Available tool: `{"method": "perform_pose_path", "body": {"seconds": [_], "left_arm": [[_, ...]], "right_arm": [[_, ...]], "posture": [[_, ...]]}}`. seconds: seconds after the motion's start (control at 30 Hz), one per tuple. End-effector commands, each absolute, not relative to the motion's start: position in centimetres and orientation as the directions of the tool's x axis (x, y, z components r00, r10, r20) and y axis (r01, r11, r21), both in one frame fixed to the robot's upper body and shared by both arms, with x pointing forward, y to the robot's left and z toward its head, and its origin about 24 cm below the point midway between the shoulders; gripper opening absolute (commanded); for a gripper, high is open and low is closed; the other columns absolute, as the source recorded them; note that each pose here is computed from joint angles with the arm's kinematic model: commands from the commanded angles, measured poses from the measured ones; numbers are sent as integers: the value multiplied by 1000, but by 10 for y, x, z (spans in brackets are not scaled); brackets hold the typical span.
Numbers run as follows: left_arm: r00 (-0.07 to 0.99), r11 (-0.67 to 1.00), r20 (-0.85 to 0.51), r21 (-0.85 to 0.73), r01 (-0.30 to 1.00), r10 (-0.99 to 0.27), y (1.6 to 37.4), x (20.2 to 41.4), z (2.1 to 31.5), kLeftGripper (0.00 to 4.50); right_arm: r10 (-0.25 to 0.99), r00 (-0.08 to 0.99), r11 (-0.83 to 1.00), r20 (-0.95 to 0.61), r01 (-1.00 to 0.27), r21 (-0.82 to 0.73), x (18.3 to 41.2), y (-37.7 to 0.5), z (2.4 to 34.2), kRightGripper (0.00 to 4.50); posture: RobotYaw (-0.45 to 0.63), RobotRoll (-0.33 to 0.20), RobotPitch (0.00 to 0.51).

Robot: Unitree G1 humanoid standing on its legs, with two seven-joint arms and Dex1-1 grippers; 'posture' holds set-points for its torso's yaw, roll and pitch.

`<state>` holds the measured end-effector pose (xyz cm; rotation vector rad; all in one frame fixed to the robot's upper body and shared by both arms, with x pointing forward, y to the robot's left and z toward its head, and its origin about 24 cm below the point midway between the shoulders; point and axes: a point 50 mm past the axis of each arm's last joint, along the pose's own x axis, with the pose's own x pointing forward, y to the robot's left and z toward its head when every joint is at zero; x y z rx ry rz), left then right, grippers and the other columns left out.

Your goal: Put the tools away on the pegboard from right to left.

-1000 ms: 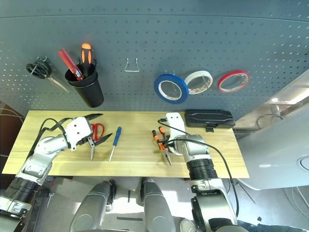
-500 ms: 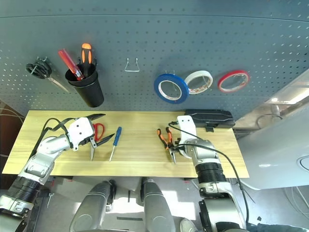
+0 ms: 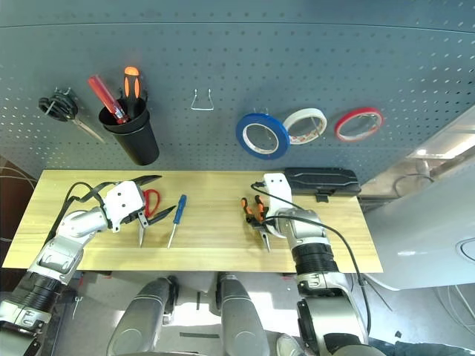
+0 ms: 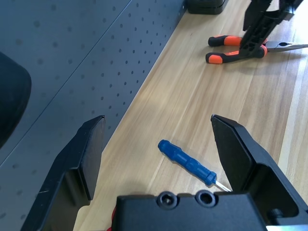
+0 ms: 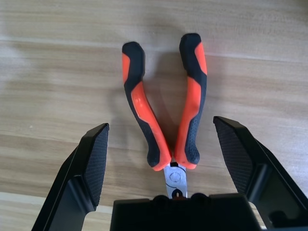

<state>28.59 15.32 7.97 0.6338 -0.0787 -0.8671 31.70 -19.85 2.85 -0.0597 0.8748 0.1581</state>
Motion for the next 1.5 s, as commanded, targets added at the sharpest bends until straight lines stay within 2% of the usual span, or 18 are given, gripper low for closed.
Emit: {"method": "perform_pose_path", "body": {"seconds": [0.03,0.27,0.43,0.57,0.67,0.77,0.8,0.9,1.1,1.13,1.23,1.5], "left_arm": [[651,468,-214,538,701,-728,154,282,72,4500],[652,469,-214,538,700,-728,154,282,72,4500],[651,470,-215,536,702,-728,153,282,71,4500],[632,436,-320,507,743,-706,154,283,61,4500],[572,361,-429,479,800,-700,152,279,50,4500],[537,329,-471,454,828,-700,149,276,46,4500],[527,317,-482,451,834,-700,148,275,46,4500],[517,307,-492,446,841,-701,145,275,46,4500],[516,309,-491,443,842,-702,144,275,47,4500],[516,309,-491,443,842,-702,145,275,47,4500],[517,313,-489,441,841,-702,145,275,47,4500],[521,320,-490,437,840,-699,149,272,45,4500]], "right_arm": [[100,578,986,-810,-167,3,311,-191,18,4474],[90,564,986,-821,-168,-7,307,-182,13,4474],[58,561,989,-826,-147,-30,302,-189,7,4474],[31,551,991,-834,-128,-47,294,-201,0,4474],[20,552,992,-834,-116,-53,289,-207,-5,3817],[14,556,992,-831,-109,-56,286,-211,-9,2741],[13,557,992,-831,-108,-57,286,-211,-10,2521],[12,561,992,-828,-108,-59,283,-212,-14,2409],[6,579,988,-816,-129,-84,278,-214,-19,551],[5,580,988,-815,-130,-86,278,-214,-19,483],[16,568,989,-823,-132,-72,275,-215,-19,483],[41,534,988,-845,-145,-44,264,-221,-15,3257]], "posture": [[20,0,267],[23,0,270],[23,0,271],[23,0,270],[21,0,268],[19,0,266],[18,0,265],[17,0,262],[16,0,259],[16,0,259],[14,0,255],[15,0,254]]}}
